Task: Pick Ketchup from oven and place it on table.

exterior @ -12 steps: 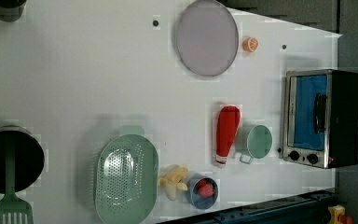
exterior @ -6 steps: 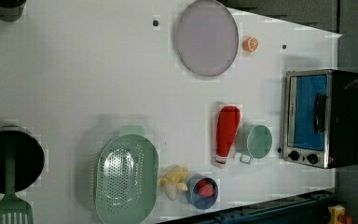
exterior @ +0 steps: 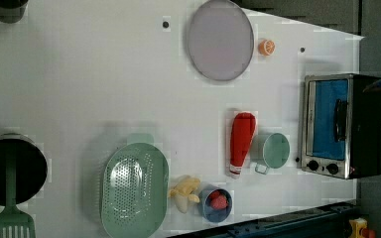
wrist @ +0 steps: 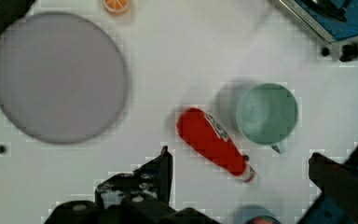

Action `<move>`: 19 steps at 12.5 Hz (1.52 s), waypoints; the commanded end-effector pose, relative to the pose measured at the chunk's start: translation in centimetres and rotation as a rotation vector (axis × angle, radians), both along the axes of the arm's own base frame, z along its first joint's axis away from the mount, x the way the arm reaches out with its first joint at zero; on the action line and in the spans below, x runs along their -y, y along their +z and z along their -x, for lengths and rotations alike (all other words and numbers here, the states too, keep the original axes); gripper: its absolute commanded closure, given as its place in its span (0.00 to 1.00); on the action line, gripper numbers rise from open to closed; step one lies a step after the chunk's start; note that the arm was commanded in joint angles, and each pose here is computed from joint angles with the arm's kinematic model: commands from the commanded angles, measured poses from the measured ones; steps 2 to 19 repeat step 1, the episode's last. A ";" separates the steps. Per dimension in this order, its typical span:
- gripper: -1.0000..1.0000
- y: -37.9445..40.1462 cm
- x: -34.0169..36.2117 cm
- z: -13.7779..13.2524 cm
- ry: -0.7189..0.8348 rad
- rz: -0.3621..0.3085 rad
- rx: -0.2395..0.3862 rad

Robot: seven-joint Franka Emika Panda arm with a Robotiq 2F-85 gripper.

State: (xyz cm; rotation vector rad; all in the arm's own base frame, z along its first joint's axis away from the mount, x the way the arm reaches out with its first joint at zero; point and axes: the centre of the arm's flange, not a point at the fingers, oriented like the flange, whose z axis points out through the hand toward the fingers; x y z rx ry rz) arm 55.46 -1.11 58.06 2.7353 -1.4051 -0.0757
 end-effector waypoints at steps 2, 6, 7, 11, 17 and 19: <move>0.00 1.5 1.4 0.4 -0.064 -0.012 0.029; 0.00 1.5 1.4 0.4 -0.064 -0.012 0.029; 0.00 1.5 1.4 0.4 -0.064 -0.012 0.029; 0.00 1.5 1.4 0.4 -0.064 -0.012 0.029; 0.00 1.5 1.4 0.4 -0.064 -0.012 0.029; 0.00 1.5 1.4 0.4 -0.064 -0.012 0.029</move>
